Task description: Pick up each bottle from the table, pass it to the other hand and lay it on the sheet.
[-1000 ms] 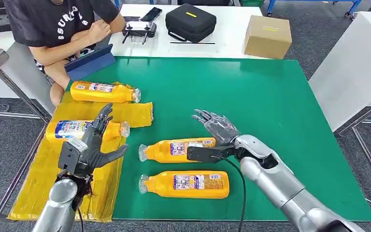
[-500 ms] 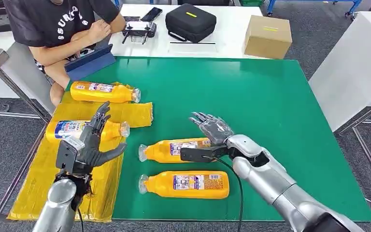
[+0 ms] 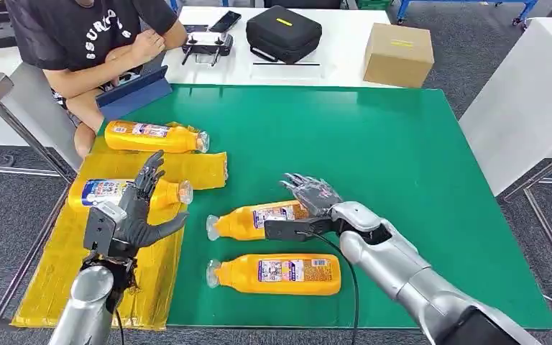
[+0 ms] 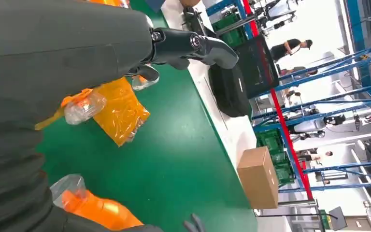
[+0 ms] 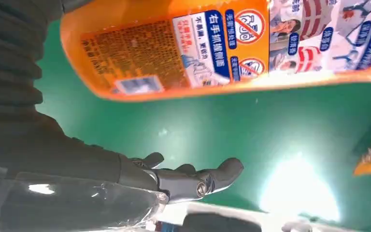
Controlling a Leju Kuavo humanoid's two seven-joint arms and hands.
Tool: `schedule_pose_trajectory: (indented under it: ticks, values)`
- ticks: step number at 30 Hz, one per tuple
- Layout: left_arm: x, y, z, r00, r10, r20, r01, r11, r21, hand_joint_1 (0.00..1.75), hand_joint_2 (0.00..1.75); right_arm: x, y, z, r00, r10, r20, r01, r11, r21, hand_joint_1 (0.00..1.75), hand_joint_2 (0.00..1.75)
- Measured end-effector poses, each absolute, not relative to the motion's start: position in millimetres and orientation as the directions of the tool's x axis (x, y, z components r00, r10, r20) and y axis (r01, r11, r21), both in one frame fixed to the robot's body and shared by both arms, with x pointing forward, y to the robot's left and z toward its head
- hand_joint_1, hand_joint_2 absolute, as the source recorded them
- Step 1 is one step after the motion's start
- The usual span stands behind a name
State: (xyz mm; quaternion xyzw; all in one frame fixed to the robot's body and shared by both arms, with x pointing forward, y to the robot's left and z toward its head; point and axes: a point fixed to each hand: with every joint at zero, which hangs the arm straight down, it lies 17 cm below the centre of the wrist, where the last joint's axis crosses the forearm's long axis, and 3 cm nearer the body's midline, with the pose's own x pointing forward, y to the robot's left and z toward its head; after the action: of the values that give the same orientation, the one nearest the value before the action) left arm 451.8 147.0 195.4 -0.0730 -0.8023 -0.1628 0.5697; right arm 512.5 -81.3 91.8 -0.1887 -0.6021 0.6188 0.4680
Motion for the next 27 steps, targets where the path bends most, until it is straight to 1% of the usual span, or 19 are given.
schedule_pose_trajectory:
  ticks: [11, 24, 25, 26, 27]
  values:
    - [453.5, 150.8, 196.1, -0.34, -0.069, 0.938, 0.293, 0.94, 0.175, 0.0, 1.75, 502.2, -67.3, 66.1, -0.48, 0.806, 0.347, -0.417, 0.138, -0.898, 0.0, 1.75]
    - [454.1, 152.9, 196.0, -0.339, -0.069, 0.938, 0.288, 0.942, 0.174, 0.0, 1.75, 497.7, -64.6, 53.2, -0.473, 0.812, 0.343, -0.439, 0.121, -0.89, 0.0, 1.75]
    - [454.1, 152.8, 196.0, -0.339, -0.069, 0.938, 0.289, 0.941, 0.174, 0.0, 1.75, 498.3, -64.7, 52.8, -0.472, 0.813, 0.342, -0.438, 0.12, -0.891, 0.33, 1.75]
    - [454.1, 152.9, 196.0, -0.339, -0.069, 0.938, 0.288, 0.942, 0.174, 0.0, 1.75, 498.7, -64.4, 51.8, -0.471, 0.815, 0.337, -0.438, 0.116, -0.892, 1.33, 1.75]
    - [454.1, 152.9, 196.1, -0.339, -0.069, 0.938, 0.288, 0.942, 0.174, 0.0, 1.75, 499.3, -64.6, 50.4, -0.47, 0.819, 0.329, -0.436, 0.109, -0.893, 1.5, 1.75]
